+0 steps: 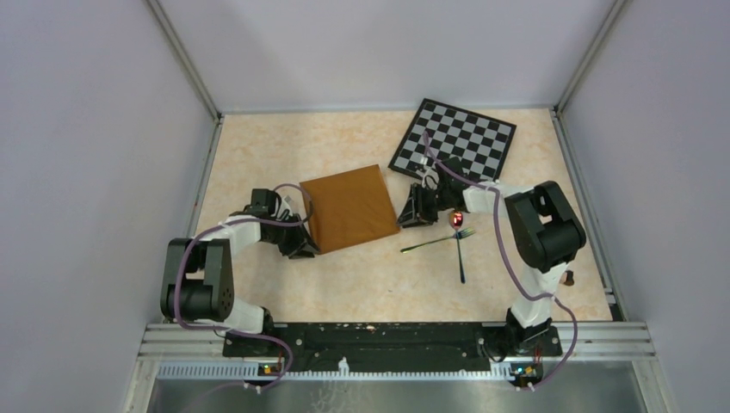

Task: Fold the napkin into a case and place the utensils inside
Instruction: Pick up the top corner of the square-folded napkin from the center of the board.

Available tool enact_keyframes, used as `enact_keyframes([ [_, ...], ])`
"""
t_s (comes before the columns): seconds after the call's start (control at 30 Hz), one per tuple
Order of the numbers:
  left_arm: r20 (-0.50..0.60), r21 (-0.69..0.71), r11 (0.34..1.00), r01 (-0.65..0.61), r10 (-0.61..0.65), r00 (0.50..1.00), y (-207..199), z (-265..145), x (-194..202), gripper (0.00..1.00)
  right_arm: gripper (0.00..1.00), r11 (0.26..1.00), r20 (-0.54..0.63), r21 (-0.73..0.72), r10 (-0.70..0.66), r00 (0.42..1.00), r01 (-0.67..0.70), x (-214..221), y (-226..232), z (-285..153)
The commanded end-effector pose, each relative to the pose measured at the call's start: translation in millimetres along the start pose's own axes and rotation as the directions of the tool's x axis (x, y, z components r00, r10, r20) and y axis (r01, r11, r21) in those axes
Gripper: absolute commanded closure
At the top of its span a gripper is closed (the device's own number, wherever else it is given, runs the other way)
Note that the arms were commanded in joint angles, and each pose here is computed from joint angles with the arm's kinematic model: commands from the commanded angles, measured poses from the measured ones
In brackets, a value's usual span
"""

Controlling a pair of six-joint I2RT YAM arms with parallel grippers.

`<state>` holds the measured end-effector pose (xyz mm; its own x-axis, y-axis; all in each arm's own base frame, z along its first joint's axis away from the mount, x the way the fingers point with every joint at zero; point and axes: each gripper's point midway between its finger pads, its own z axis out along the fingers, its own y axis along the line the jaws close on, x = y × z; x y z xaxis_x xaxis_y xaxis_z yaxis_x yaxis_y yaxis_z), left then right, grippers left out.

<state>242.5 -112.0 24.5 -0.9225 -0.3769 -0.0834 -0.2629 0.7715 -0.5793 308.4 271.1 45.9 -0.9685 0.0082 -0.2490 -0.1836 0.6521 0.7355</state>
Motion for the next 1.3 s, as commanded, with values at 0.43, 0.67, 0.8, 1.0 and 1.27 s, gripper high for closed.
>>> enact_keyframes([
  [0.43,0.028,-0.027,1.000,0.002,-0.002,1.000,8,5,-5,0.73,0.74,0.999,-0.027,-0.043,0.015,1.000,-0.016,13,-5,9],
  [0.67,0.028,-0.024,1.000,-0.001,0.001,1.000,7,5,-5,0.74,0.78,0.999,-0.024,-0.051,0.013,1.000,-0.015,8,-3,11],
  [0.8,0.031,-0.025,1.000,-0.002,0.003,1.000,7,5,-5,0.74,0.79,0.998,-0.029,-0.059,0.013,1.000,-0.014,9,-1,14],
  [1.0,0.028,-0.025,1.000,-0.005,0.005,1.000,7,6,-4,0.75,0.87,0.998,-0.025,-0.057,0.007,1.000,-0.008,8,1,14],
  [1.27,0.033,-0.023,1.000,-0.004,0.005,0.999,5,4,-4,0.71,1.00,0.998,-0.007,-0.068,-0.018,1.000,0.017,-2,17,3],
])
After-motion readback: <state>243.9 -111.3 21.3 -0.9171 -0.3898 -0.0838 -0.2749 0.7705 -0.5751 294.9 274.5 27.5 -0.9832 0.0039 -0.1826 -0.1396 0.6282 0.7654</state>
